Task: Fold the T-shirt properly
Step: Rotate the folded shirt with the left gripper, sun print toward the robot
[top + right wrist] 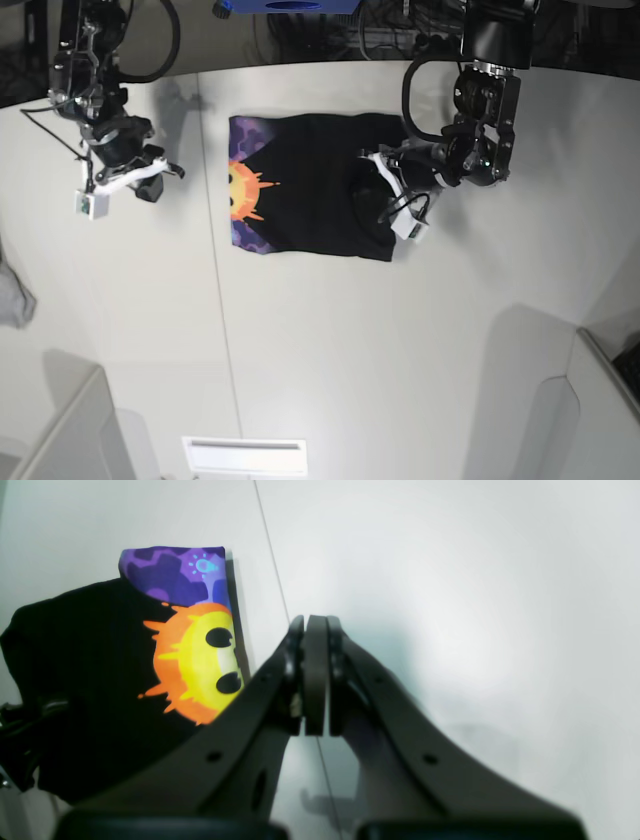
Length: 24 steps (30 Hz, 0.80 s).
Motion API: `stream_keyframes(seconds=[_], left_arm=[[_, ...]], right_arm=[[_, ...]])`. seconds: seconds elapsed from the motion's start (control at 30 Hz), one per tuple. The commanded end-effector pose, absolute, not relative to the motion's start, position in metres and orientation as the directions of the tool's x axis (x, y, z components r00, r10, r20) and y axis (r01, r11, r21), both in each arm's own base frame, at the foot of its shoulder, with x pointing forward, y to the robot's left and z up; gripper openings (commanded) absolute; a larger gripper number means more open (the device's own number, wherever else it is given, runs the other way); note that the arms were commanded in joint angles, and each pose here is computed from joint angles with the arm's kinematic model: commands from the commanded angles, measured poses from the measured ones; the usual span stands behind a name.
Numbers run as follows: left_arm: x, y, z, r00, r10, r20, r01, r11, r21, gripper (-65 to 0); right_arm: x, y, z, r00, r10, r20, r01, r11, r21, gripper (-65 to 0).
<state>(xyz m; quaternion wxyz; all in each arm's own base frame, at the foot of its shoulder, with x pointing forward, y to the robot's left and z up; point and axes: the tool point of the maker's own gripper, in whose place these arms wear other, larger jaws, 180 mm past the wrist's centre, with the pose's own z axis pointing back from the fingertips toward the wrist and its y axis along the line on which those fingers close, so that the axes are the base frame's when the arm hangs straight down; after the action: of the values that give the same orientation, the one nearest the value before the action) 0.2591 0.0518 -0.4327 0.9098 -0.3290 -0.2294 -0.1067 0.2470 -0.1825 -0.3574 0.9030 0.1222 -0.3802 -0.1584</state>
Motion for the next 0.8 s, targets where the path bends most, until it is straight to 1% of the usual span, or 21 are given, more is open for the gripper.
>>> stream_keyframes(seconds=[0.0,0.13,0.27,0.43,0.6,0.77], left_arm=[[0.259,0.063,-0.436,0.871,-0.119,0.477,0.377,0.784,-0.493,-65.0],[0.252,0.066,-0.44,0.851,-0.245,0.464,0.461,0.772,-0.437,-65.0],[0.26,0.069,-0.436,0.809,-0.352,0.47,0.545,0.75,-0.376,-65.0],[0.271,0.065,-0.429,0.724,-0.505,0.47,0.667,0.687,-0.289,-65.0],[0.278,0.052,-0.424,0.608,-0.652,0.453,0.782,0.59,-0.201,-65.0],[0.287,0.058,-0.434,0.432,-0.824,0.366,0.884,0.467,0.007,-65.0]], right_arm=[[0.25,-0.186,-0.349,0.634,-0.368,0.68,0.178,0.926,0.334,-65.0],[0.244,-0.187,-0.353,0.638,-0.368,0.676,0.185,0.926,0.329,-65.0],[0.238,-0.188,-0.357,0.65,-0.367,0.666,0.193,0.927,0.322,-65.0],[0.226,-0.187,-0.365,0.67,-0.368,0.644,0.204,0.926,0.317,-65.0],[0.215,-0.188,-0.371,0.687,-0.371,0.625,0.216,0.925,0.312,-65.0],[0.209,-0.185,-0.375,0.695,-0.383,0.609,0.228,0.92,0.319,-65.0]])
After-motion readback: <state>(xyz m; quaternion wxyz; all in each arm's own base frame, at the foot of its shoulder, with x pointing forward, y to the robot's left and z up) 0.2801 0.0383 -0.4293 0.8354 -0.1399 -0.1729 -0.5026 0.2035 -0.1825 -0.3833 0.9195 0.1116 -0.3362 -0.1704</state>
